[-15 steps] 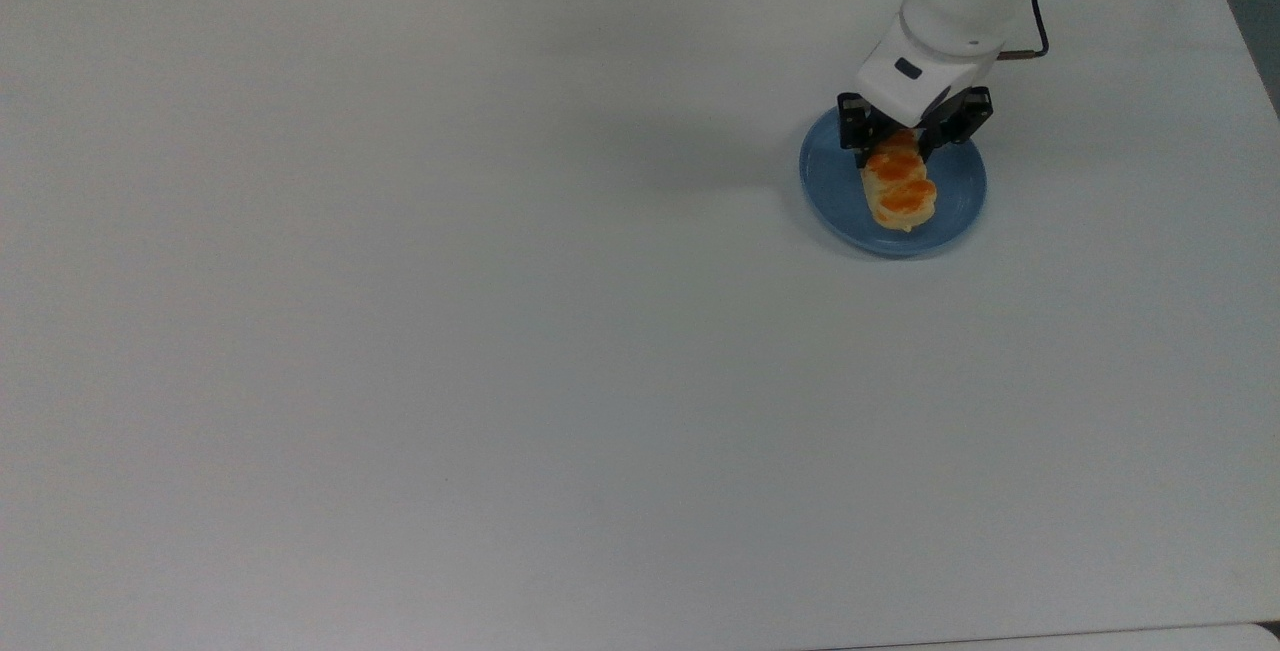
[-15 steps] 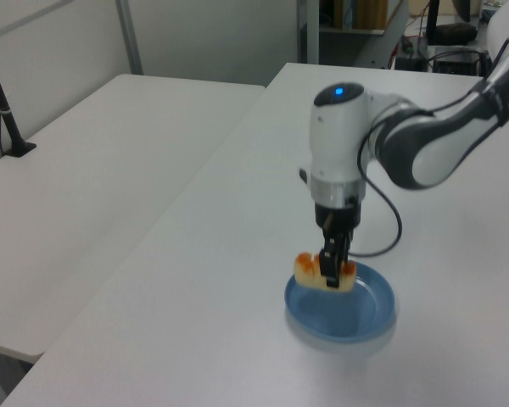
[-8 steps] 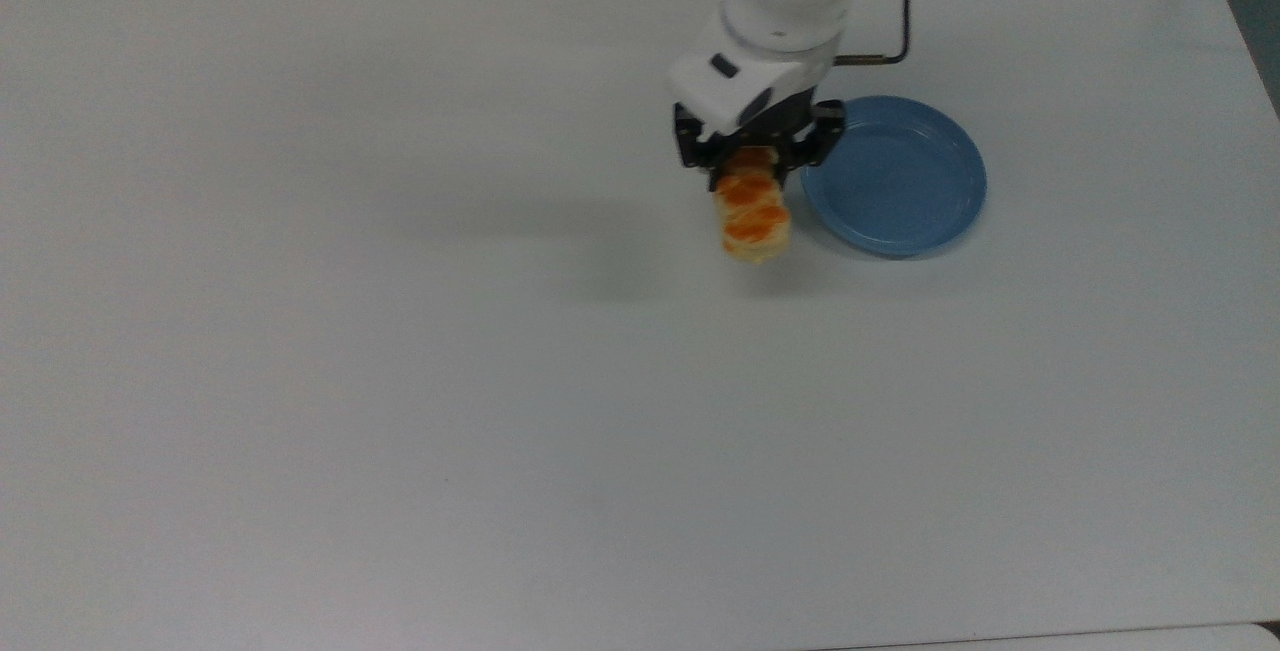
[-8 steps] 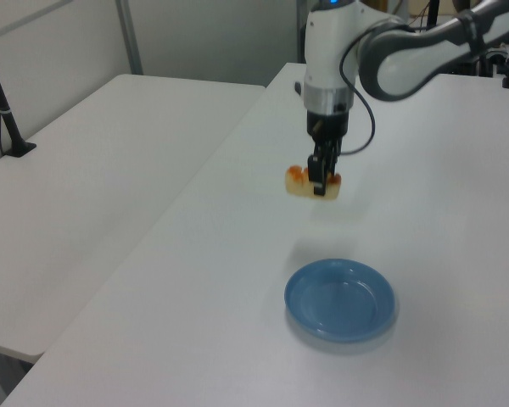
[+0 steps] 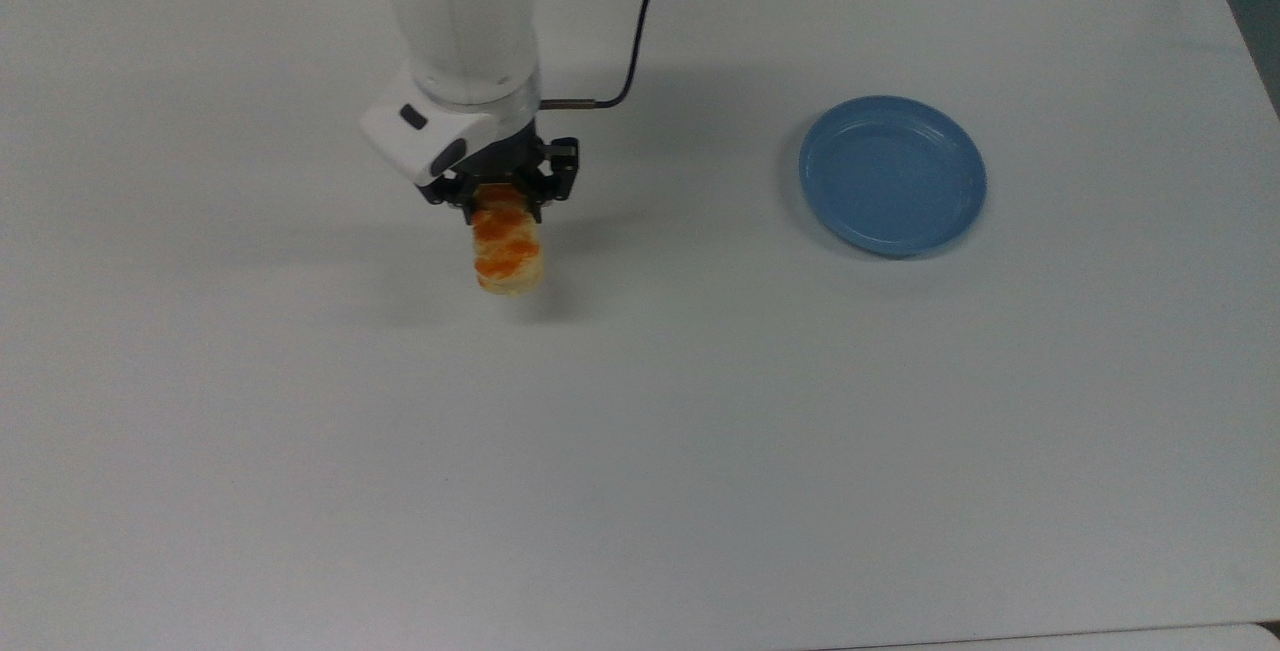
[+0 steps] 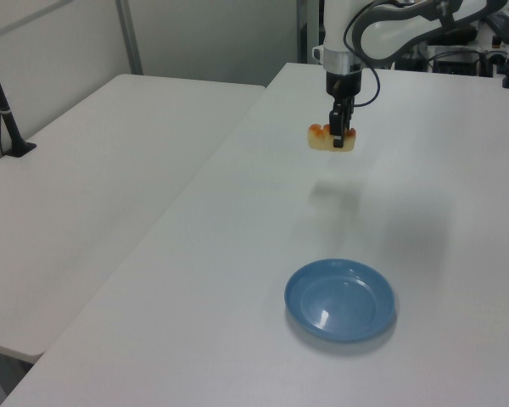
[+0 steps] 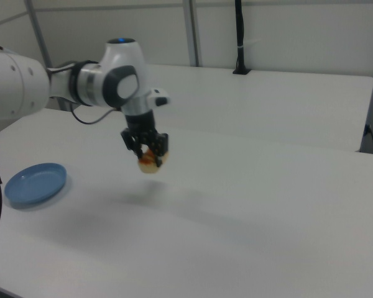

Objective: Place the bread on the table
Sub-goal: 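Lift the bread roll off the plate and carry it away from the plate, then lower the bread roll onto the bare table and open the gripper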

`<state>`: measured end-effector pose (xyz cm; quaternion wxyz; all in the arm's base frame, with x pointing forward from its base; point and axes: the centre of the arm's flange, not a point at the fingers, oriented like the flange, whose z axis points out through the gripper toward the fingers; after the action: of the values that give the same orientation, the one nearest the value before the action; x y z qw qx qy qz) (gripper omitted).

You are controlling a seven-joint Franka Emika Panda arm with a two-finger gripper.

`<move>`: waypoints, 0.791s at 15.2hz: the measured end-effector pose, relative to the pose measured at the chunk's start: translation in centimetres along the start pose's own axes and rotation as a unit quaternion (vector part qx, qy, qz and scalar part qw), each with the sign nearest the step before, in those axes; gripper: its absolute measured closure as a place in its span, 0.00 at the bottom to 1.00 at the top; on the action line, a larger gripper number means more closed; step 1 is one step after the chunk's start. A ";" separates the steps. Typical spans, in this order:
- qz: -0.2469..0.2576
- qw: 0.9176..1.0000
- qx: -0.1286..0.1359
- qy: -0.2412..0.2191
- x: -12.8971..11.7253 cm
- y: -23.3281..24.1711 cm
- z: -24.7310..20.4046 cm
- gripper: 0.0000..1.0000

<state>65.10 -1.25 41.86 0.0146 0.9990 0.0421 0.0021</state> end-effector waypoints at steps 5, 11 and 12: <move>-0.018 0.999 -0.015 -0.037 -0.9 5.4 4.1 0.41; -0.024 0.997 -0.019 -0.066 -0.8 5.9 8.0 0.42; -0.023 0.997 -0.018 -0.067 -0.8 6.0 8.3 0.41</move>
<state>64.83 -7.56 33.73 0.0353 0.9952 0.0644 -0.0639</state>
